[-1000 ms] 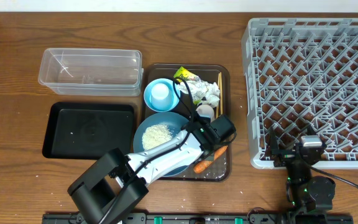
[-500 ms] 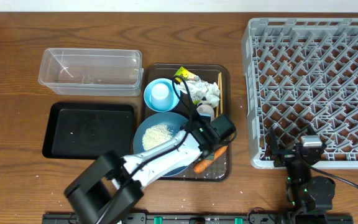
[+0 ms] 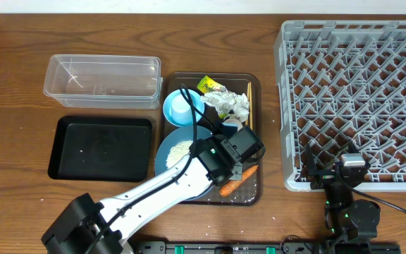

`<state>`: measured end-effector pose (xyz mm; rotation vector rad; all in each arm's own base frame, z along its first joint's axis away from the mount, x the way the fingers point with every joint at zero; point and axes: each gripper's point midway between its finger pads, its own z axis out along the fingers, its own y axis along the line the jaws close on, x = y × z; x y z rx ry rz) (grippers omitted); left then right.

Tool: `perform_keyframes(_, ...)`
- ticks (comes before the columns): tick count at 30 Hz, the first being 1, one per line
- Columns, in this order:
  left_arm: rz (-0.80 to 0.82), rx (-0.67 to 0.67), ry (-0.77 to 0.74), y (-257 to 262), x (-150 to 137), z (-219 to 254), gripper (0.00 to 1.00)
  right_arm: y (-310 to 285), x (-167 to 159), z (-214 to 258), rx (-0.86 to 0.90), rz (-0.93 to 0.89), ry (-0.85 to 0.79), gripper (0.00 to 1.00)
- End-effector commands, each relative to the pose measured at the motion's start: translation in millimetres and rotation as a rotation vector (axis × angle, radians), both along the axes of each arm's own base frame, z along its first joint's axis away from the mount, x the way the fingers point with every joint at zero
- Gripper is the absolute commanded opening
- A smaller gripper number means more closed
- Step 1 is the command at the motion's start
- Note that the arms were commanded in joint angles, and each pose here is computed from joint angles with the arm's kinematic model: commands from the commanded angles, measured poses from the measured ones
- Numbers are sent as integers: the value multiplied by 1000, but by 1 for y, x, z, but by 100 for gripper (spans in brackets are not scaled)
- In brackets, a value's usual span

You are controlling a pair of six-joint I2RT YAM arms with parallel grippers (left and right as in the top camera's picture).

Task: Sort waste into correct bins and load items into the dishwasher rack
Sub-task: 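Lift the blue plate with the left gripper over the black tray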

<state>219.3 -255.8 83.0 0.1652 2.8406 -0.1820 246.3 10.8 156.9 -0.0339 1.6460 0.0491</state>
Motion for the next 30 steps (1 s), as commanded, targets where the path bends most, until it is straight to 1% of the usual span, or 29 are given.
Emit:
perform_keyframes(1,5,-6,-19,1,2,8,6,-2,0,-1,-15,-7,3,99)
perform_keyframes(10,2,1,-15,4,0,10,6,-2,0,-1,-15,-7,3,99)
perform_keyframes(23,-11,-45,-59,5,0,37,6,-2,0,-1,-15,-7,3,99)
perform_keyframes(30,23,-58,-125,16,10,54,6,-2,0,-1,-15,-7,3,99)
